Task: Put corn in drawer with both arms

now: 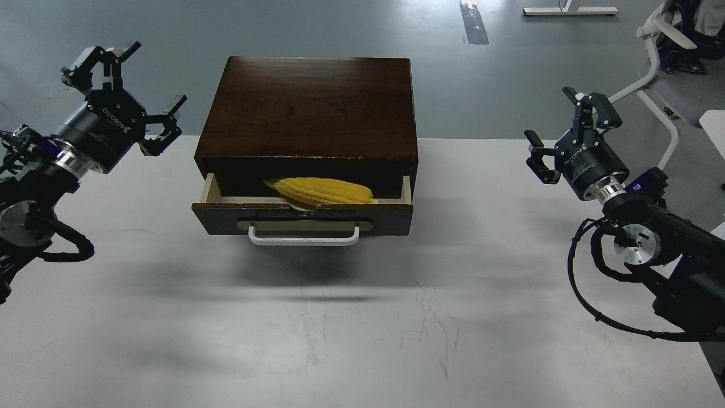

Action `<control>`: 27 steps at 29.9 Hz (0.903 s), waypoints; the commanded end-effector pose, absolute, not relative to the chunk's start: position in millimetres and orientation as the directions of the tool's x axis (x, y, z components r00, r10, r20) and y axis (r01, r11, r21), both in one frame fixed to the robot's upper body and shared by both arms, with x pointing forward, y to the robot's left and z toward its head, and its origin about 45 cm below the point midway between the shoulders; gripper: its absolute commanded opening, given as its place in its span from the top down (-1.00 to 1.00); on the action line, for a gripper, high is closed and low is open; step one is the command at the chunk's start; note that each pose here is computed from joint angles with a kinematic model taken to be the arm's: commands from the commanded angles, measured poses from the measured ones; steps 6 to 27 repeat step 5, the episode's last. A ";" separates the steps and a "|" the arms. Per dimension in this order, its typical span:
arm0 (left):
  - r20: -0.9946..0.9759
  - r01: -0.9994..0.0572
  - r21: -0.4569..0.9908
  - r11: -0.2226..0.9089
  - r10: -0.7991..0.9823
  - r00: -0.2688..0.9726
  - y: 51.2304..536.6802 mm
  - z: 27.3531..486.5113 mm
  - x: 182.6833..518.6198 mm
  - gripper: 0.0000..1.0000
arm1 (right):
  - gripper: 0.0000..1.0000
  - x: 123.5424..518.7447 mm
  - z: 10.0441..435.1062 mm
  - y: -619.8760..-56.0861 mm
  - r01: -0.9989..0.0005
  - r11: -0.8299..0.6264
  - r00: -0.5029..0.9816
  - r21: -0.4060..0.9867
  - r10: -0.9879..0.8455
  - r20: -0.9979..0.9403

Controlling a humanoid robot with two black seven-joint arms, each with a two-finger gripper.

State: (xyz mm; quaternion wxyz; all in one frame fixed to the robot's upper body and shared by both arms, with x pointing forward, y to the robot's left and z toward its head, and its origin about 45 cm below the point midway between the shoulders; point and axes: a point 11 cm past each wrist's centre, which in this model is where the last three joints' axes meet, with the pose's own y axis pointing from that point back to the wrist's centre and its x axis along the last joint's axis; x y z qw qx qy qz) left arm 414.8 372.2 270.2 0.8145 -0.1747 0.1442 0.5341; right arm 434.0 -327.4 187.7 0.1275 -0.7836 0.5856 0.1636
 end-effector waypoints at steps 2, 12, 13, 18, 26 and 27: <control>-0.437 -0.926 -0.137 0.352 0.818 0.375 372.0 265.5 416.8 -0.97 | -1.00 433.1 185.4 -320.4 -0.956 -0.293 0.270 -0.010 -0.867 -0.419; -0.440 -0.928 -0.138 0.345 0.818 0.370 374.1 265.0 415.9 -0.97 | -1.00 433.4 186.2 -320.1 -0.956 -0.294 0.272 -0.013 -0.865 -0.421; -0.440 -0.928 -0.138 0.345 0.818 0.370 374.1 265.0 415.9 -0.97 | -1.00 433.4 186.2 -320.1 -0.956 -0.294 0.272 -0.013 -0.865 -0.421; -0.440 -0.928 -0.138 0.345 0.818 0.370 374.1 265.0 415.9 -0.97 | -1.00 433.4 186.2 -320.1 -0.956 -0.294 0.272 -0.013 -0.865 -0.421; -0.440 -0.928 -0.138 0.345 0.818 0.370 374.1 265.0 415.9 -0.97 | -1.00 433.4 186.2 -320.1 -0.956 -0.294 0.272 -0.013 -0.865 -0.421; -0.440 -0.928 -0.138 0.345 0.818 0.370 374.1 265.0 415.9 -0.97 | -1.00 433.4 186.2 -320.1 -0.956 -0.294 0.272 -0.013 -0.865 -0.421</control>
